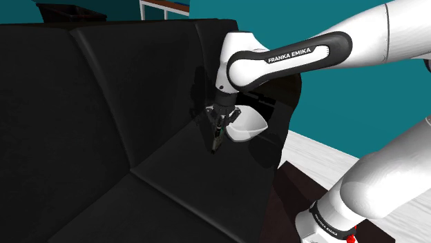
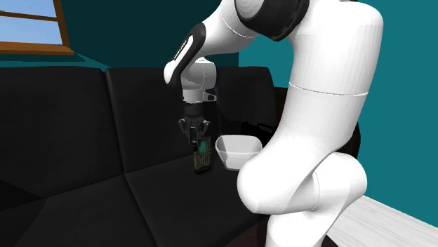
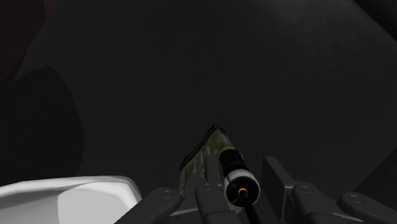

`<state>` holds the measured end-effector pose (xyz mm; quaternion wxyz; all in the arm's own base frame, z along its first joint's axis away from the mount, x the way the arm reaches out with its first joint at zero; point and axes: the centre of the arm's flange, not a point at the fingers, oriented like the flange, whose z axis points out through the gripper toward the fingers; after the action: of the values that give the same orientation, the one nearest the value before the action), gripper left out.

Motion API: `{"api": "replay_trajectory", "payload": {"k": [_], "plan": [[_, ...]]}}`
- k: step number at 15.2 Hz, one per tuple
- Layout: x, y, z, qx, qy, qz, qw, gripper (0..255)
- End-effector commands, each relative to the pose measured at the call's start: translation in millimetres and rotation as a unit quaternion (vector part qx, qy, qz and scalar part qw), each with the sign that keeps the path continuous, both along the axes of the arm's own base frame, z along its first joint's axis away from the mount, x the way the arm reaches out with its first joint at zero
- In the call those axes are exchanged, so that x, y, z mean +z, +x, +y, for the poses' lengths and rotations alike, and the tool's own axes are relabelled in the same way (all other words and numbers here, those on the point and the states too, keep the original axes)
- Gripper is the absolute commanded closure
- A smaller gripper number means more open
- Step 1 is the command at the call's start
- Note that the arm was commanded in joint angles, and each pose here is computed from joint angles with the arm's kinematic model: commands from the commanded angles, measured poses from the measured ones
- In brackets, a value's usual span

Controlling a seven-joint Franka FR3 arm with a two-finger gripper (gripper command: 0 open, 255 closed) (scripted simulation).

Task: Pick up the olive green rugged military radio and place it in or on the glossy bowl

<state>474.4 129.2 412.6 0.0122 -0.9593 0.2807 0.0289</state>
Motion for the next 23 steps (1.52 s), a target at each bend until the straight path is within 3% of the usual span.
{"api": "replay_trajectory", "payload": {"k": [1,8,23], "plan": [[0.0,0.0,0.0,0.0,0.0,0.0,1.0,255],[0.0,0.0,0.0,0.0,0.0,0.0,1.0,255],[79.2,0.0,0.0,0.0,0.0,0.0,1.0,255]]}}
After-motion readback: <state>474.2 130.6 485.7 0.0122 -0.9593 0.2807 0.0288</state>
